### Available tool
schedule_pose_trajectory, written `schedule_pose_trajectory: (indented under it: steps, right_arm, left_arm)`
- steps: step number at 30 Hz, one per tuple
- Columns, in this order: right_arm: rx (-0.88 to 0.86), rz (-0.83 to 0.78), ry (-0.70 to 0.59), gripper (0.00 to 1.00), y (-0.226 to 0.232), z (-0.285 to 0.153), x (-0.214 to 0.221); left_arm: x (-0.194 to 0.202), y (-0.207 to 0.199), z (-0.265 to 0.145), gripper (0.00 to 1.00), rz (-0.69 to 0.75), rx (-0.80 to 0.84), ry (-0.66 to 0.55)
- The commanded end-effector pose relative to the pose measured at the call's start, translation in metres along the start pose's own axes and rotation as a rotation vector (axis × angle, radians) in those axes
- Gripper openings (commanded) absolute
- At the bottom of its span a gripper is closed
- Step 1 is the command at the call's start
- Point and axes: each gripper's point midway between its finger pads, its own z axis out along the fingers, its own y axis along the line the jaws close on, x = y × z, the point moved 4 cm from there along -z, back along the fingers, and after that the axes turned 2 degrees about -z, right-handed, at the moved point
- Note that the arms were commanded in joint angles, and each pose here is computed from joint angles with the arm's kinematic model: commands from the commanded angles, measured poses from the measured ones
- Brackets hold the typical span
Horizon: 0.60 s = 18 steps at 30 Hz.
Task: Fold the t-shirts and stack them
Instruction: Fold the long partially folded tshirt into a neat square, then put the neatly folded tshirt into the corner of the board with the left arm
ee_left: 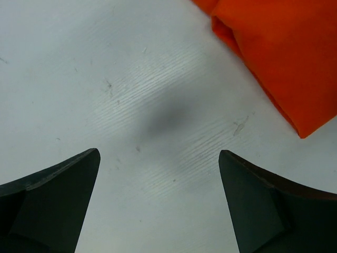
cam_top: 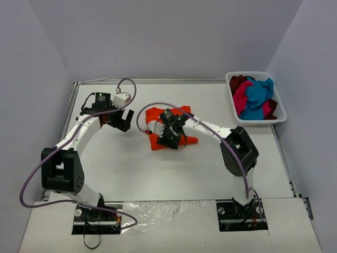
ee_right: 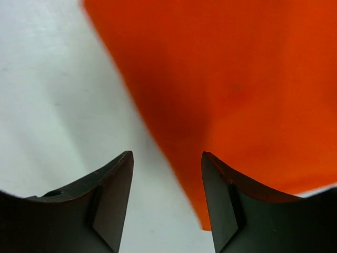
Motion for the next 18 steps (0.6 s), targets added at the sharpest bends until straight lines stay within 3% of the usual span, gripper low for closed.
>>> schedule_pose_trajectory:
  steps: [1, 3, 11, 18]
  right_arm:
    - [0.089, 0.023, 0.052, 0.5, 0.026, 0.011, -0.01]
    - [0.086, -0.027, 0.081, 0.5, 0.046, 0.024, -0.021]
    - [0.187, -0.114, 0.101, 0.5, 0.052, 0.044, -0.062]
    - [0.216, -0.133, 0.152, 0.49, 0.052, 0.065, -0.062]
  left_arm:
    - [-0.026, 0.026, -0.027, 0.96, -0.082, -0.079, -0.154]
    - [-0.021, 0.038, -0.035, 0.96, -0.123, -0.094, -0.162]
    - [-0.003, 0.064, -0.057, 0.97, -0.23, -0.137, -0.209]
    - [0.003, 0.067, -0.061, 0.97, -0.26, -0.121, -0.224]
